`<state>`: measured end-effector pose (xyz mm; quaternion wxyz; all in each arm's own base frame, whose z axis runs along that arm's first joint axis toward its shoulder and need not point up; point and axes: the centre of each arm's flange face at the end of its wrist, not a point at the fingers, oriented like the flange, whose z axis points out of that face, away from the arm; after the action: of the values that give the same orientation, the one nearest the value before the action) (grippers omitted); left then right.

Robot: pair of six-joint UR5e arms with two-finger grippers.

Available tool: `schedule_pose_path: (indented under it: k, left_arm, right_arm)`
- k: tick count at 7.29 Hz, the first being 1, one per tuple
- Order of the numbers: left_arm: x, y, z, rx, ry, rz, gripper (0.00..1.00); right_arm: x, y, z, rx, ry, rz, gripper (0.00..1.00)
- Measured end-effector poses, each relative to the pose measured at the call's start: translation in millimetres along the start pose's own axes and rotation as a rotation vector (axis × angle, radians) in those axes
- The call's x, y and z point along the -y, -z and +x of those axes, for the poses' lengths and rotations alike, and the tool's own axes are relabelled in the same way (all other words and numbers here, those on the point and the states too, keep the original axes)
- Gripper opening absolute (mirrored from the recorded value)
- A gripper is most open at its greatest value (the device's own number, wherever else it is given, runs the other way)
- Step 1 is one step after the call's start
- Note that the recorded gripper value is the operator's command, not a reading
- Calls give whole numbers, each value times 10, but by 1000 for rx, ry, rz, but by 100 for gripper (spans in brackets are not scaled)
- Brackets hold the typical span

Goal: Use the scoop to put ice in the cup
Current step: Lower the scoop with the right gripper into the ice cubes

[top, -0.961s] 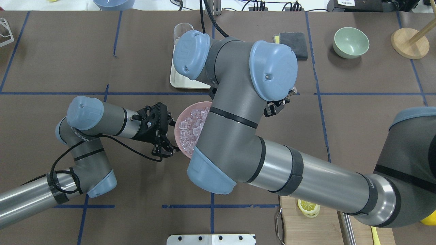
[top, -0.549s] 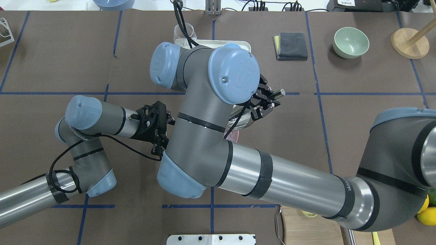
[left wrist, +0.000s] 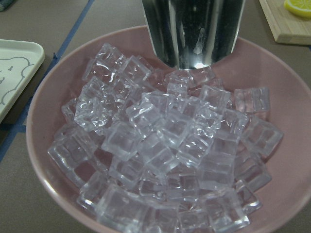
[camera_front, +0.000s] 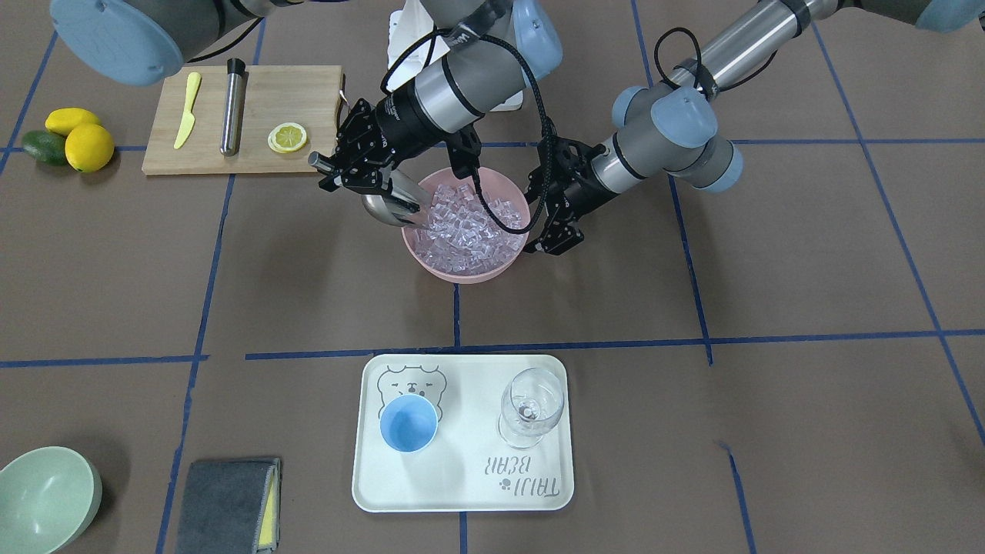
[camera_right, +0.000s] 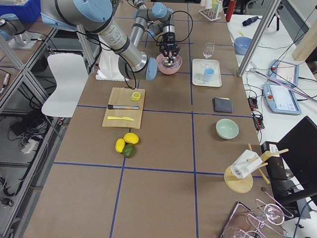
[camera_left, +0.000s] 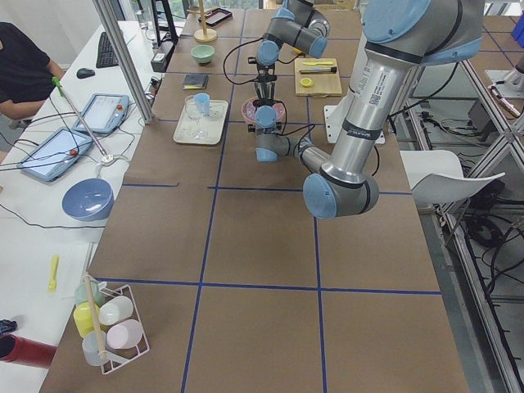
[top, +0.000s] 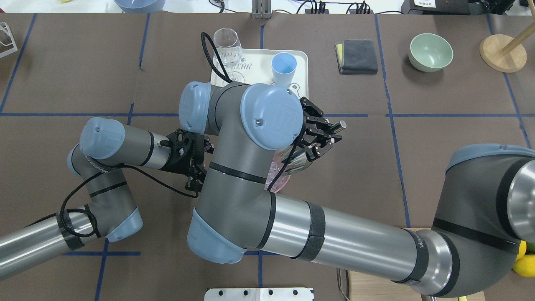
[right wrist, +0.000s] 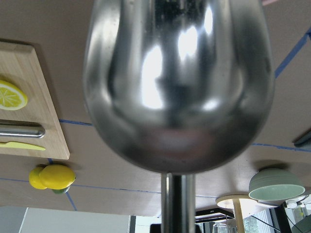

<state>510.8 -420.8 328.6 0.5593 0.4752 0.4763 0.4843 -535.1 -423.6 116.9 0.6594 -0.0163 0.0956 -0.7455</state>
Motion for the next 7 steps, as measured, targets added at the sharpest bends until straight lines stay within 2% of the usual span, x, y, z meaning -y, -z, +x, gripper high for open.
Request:
schedule_pose_path:
  k: [7]
  left_arm:
    - [-2, 15, -24, 4, 0, -1, 88]
  right_arm:
    - [185, -83, 40, -49, -18, 97, 0]
